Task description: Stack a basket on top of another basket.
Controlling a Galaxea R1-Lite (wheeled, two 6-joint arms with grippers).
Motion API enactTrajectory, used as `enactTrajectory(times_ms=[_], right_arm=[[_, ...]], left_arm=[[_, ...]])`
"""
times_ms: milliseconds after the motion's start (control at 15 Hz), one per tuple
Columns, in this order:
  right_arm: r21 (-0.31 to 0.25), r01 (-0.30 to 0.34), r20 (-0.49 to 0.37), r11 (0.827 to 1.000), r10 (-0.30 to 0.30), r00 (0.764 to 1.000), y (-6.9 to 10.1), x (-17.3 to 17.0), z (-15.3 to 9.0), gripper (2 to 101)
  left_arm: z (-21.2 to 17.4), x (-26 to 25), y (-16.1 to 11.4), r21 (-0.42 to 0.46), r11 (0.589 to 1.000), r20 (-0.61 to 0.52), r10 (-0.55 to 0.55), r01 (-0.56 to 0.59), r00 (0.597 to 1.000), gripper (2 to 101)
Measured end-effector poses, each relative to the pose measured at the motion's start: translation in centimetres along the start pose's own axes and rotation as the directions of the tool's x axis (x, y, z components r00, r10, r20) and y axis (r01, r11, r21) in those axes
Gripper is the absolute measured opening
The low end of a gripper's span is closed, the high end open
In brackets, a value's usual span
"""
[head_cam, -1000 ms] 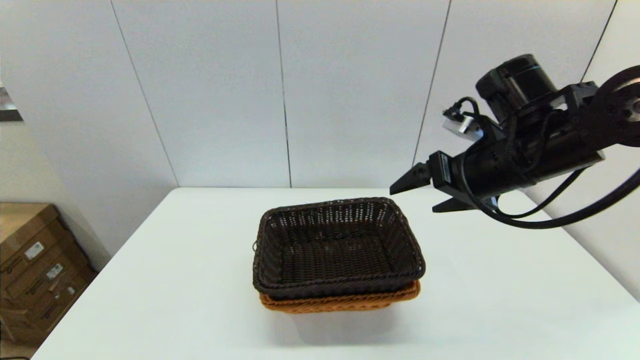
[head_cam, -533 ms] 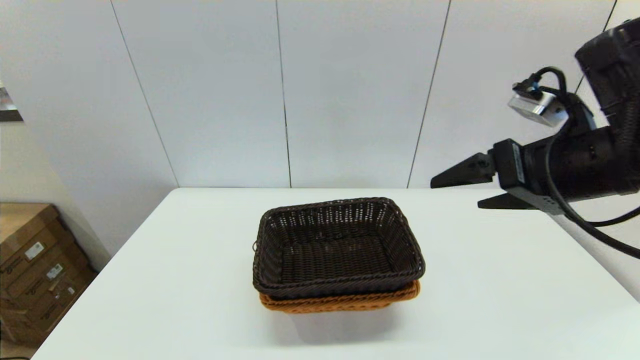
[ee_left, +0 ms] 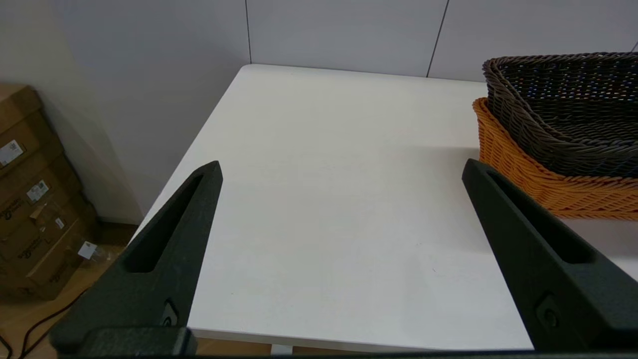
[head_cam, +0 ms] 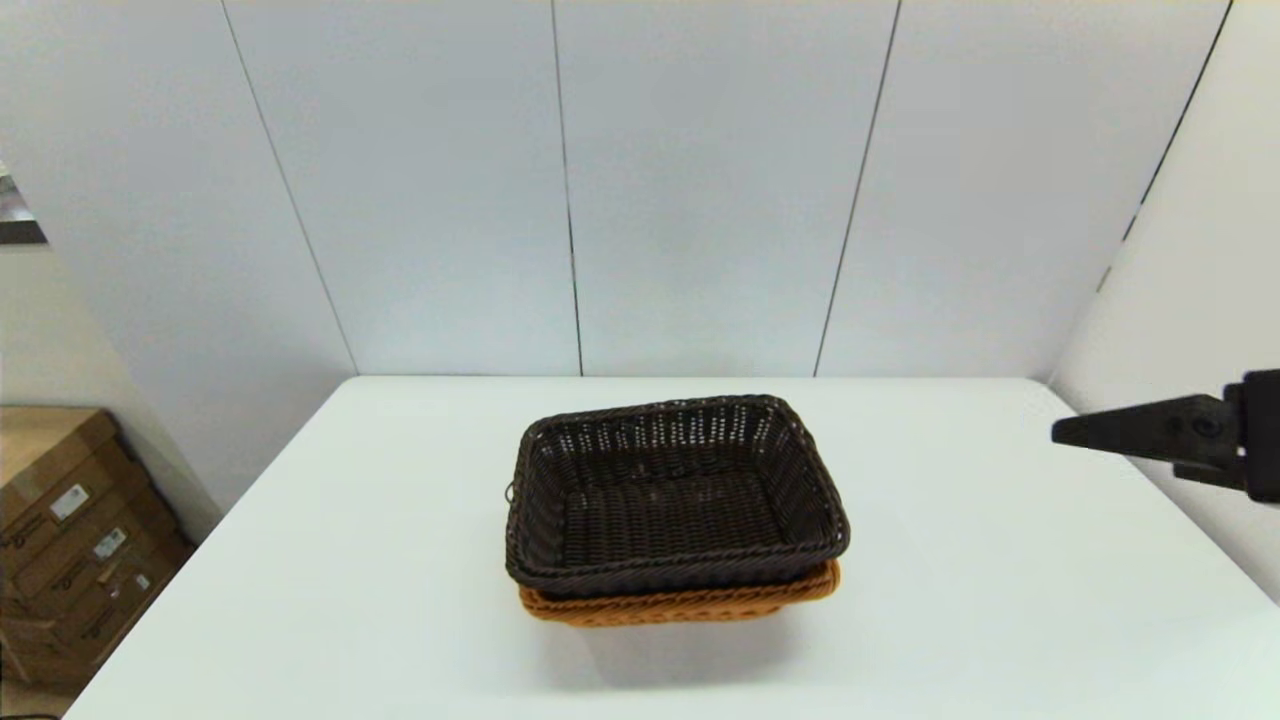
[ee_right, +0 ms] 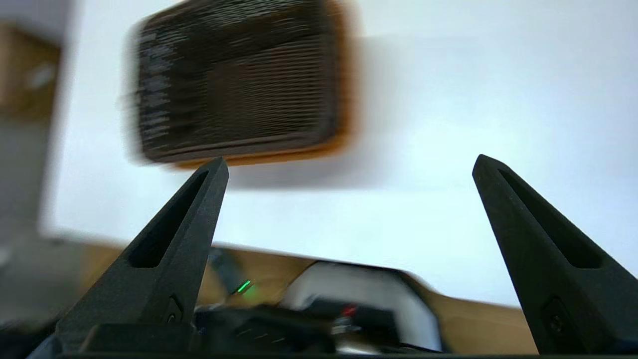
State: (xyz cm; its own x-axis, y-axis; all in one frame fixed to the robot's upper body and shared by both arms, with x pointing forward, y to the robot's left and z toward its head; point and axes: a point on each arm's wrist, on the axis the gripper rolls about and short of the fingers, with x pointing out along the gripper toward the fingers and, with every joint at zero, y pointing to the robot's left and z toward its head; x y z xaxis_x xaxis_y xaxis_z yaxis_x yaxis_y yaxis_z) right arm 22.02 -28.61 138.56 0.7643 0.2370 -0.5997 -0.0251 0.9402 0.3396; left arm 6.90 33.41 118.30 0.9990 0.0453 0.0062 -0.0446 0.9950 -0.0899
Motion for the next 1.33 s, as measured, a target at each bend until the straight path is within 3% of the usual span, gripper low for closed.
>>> enactTrajectory(times_ms=[133,333,800,1067,1333], right_arm=[[0.008,0.102,0.075,0.995,-0.102,0.992,-1.4,-1.6,-1.7,97.1],[0.056,0.215,0.179,0.975,-0.222,0.959,-3.3,-3.9,-3.9,97.1],[0.144,0.262,0.304,0.954,-0.294,0.906,-6.7,-7.2,-10.0,97.1],[0.166,0.314,0.376,0.935,-0.355,0.856,-7.7,-8.2,-13.3,97.1],[0.191,0.317,0.414,0.929,-0.369,0.832,-8.4,-8.3,-16.3,97.1]], left_arm=[[0.0,0.0,0.0,0.000,1.000,0.000,0.000,0.000,1.000,97.8],[0.0,0.0,0.0,0.000,1.000,0.000,0.000,0.000,1.000,97.8],[0.0,0.0,0.0,0.000,1.000,0.000,0.000,0.000,1.000,97.8],[0.0,0.0,0.0,0.000,1.000,0.000,0.000,0.000,1.000,97.8],[0.0,0.0,0.0,0.000,1.000,0.000,0.000,0.000,1.000,97.8]])
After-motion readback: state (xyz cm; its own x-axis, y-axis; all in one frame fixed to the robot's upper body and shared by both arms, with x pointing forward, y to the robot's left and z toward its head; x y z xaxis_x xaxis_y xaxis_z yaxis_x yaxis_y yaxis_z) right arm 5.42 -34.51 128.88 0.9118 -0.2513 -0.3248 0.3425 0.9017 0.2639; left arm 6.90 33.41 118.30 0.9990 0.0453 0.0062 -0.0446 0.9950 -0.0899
